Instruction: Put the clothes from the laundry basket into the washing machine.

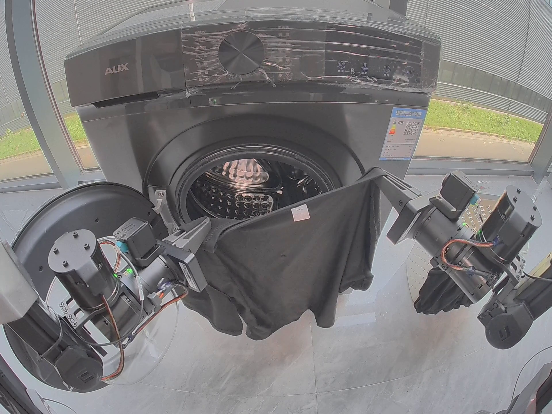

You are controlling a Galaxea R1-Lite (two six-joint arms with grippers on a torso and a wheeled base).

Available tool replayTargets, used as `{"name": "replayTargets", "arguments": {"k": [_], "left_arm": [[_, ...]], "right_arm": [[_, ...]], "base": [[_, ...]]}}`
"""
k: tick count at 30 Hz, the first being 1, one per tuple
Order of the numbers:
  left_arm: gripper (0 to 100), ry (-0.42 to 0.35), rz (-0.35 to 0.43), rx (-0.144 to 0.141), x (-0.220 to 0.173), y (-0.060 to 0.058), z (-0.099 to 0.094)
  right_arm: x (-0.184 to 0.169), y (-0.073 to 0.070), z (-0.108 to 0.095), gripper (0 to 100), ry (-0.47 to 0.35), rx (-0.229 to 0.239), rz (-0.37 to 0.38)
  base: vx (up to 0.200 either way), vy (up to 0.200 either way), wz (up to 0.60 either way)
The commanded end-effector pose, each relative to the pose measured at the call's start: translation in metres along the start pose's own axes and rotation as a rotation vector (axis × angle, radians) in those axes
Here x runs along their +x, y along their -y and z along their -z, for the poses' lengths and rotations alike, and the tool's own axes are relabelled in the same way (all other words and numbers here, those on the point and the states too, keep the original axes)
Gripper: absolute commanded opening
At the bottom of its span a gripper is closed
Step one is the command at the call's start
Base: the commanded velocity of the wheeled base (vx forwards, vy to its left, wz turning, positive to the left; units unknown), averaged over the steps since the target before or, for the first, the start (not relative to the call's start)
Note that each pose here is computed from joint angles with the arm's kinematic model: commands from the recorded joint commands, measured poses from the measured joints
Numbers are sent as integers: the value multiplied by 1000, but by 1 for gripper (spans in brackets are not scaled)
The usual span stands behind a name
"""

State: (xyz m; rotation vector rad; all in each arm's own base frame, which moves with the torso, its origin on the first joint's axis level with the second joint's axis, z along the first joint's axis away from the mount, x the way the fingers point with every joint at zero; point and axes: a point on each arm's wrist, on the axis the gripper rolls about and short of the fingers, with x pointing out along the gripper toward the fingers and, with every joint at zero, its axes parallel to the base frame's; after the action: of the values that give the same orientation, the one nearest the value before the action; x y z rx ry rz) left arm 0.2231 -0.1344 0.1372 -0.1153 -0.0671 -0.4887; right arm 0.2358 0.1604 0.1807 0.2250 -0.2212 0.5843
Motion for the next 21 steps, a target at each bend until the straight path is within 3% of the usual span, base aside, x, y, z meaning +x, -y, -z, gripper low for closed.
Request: {"name": "replayTargets", "arguments": {"k": [1, 21], "left_arm": [[0, -9, -3, -1, 1, -1, 3], [0, 24, -15, -3, 1, -3, -5]], "right_arm": [[2, 1, -4, 0, 18, -1, 2], [-2, 1, -10, 0, 30, -2, 5]], "base": [[0, 0, 0], [0, 0, 0]]}}
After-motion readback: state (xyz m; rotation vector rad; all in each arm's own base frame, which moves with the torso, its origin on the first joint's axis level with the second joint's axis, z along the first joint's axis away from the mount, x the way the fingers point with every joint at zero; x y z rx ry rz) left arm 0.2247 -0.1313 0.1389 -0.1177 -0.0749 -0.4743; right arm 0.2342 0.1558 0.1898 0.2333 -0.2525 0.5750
